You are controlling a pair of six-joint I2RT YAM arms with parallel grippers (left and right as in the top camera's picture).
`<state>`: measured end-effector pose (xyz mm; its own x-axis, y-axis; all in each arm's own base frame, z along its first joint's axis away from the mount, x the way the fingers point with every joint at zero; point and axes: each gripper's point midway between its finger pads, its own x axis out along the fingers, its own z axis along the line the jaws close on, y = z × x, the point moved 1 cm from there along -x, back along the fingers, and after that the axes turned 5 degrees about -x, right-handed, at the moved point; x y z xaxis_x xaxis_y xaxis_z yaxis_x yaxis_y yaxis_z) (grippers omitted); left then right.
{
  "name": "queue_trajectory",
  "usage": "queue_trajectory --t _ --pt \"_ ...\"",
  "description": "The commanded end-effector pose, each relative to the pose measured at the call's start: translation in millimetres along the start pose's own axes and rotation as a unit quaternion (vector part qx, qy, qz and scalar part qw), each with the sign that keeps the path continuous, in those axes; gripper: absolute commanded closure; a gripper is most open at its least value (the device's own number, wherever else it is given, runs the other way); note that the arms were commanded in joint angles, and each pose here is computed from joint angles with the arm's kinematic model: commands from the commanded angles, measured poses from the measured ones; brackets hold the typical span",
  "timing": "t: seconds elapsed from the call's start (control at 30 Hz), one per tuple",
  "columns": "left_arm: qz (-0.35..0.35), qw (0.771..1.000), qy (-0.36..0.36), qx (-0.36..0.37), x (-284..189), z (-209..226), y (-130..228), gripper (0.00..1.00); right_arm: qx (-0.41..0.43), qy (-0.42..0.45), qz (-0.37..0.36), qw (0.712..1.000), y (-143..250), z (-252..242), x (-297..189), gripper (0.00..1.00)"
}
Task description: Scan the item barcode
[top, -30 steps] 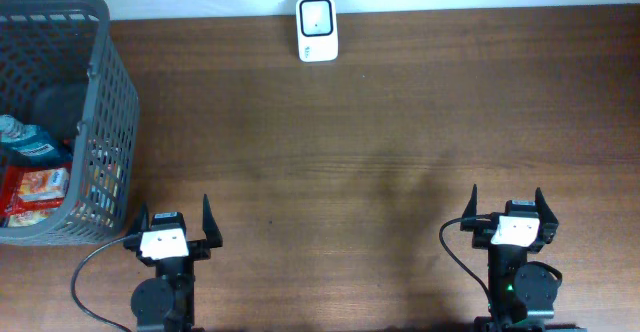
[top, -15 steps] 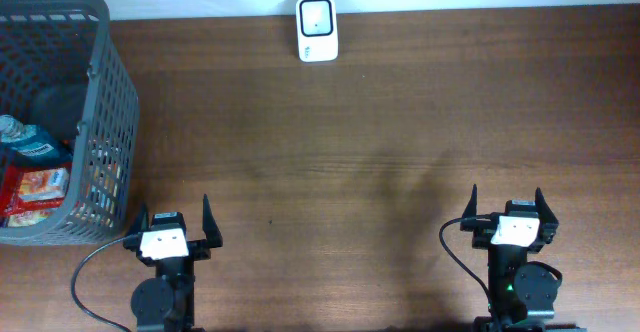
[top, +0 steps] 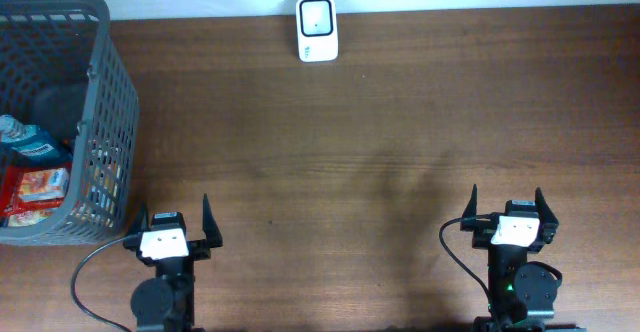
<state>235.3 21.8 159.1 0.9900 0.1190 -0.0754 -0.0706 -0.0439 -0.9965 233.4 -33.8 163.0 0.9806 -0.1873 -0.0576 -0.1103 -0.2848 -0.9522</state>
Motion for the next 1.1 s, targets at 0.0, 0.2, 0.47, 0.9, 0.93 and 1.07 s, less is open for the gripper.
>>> queue_trajectory --t 0.0,0.2,0.47,0.9,0.93,1.07 --pt "-0.033 0.999 0.011 -0.002 -0.6 -3.4 -14.6 0.01 0.001 0.009 0.005 1.000 3.4 -1.9 0.0 0.01" --pt "-0.244 0.917 0.309 0.057 -60.8 -96.8 -104.3 0.01 0.001 0.009 0.005 1.000 3.4 -1.9 0.0 0.02" --pt "-0.030 0.965 0.259 0.018 -42.0 -87.5 -213.3 0.01 0.002 0.009 0.005 1.000 3.4 -1.9 0.0 0.02" --pt "0.136 0.978 -0.081 -0.133 157.2 32.3 -357.7 0.01 0.002 0.009 0.005 1.000 3.4 -1.9 0.0 0.02" --pt "0.135 0.977 -0.086 -0.138 163.8 44.1 -356.8 0.01 0.002 0.009 0.005 1.000 3.4 -1.9 0.0 0.02" --pt "0.163 0.902 -0.281 -0.284 156.7 151.4 -305.5 0.01 0.002 0.009 0.005 1.000 3.4 -1.9 0.0 0.01"
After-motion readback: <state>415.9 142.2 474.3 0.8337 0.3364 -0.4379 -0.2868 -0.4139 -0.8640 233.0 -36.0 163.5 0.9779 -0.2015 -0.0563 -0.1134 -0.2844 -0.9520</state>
